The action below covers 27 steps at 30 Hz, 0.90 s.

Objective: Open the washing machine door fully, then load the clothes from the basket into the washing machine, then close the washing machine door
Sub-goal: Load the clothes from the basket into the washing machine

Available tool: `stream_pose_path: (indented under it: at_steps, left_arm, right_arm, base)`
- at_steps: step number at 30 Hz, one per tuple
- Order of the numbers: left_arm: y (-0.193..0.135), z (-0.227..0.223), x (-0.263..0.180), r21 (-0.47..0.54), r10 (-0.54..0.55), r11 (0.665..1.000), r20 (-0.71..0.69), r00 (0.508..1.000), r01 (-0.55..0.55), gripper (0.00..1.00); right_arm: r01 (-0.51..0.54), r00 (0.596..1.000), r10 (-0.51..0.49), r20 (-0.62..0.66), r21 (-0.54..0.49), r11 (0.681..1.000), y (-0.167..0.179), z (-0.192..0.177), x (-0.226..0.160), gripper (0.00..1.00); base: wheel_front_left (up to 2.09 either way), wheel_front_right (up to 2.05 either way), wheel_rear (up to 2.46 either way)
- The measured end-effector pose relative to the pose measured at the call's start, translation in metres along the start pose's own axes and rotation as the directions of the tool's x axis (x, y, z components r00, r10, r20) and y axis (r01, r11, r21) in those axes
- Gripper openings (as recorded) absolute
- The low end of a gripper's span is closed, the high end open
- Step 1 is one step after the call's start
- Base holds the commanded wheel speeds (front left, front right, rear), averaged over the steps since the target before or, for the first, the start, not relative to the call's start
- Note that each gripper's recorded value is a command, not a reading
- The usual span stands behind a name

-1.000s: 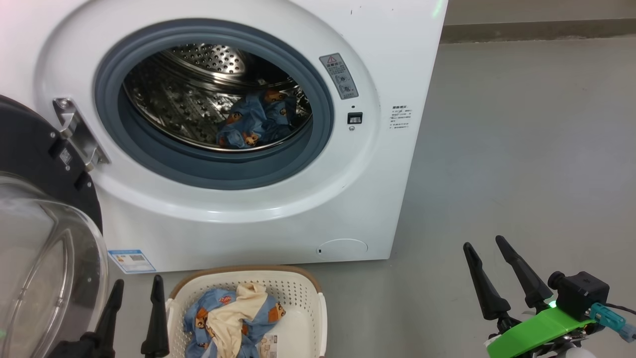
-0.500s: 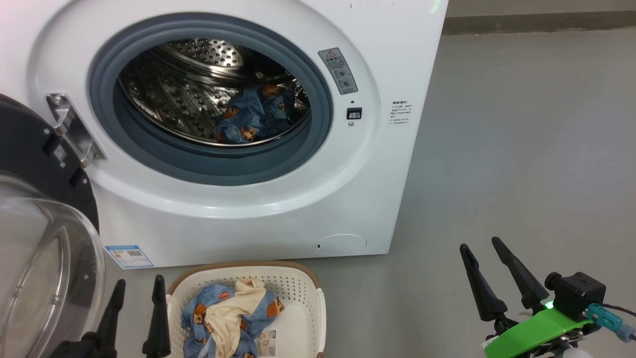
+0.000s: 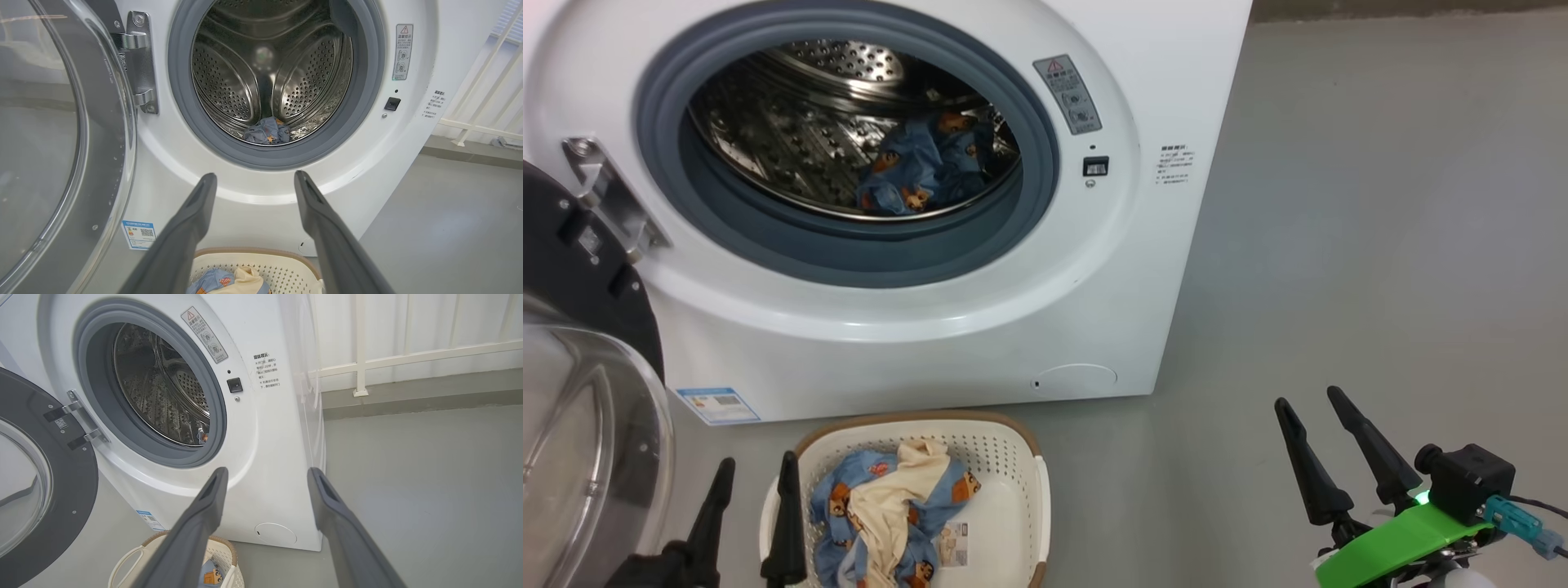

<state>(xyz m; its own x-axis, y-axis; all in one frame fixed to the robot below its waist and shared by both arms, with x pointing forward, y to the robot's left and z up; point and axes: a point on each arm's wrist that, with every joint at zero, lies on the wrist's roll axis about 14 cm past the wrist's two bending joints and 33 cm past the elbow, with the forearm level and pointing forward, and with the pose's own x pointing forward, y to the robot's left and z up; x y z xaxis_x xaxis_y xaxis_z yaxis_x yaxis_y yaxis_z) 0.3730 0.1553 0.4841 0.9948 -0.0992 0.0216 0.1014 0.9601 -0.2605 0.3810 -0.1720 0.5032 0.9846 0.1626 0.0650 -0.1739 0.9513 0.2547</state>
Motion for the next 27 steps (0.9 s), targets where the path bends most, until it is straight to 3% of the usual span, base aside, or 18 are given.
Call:
stream_pose_path:
  at_steps: [15,27]
  left_arm:
    - [-0.001,-0.034,0.038,-0.003,-0.042,0.999,-0.095,0.995,0.042,1.00]
    - [0.013,-0.098,0.068,-0.002,-0.051,0.999,-0.263,0.963,0.052,1.00]
  right_arm:
    - [0.028,0.999,-0.027,-0.024,0.010,1.000,-0.008,-0.015,0.026,1.00]
    - [0.056,0.997,-0.055,-0.053,0.015,0.998,-0.023,-0.036,0.057,1.00]
  base:
    - [0.00,0.00,0.00]
    - [0.00,0.00,0.00]
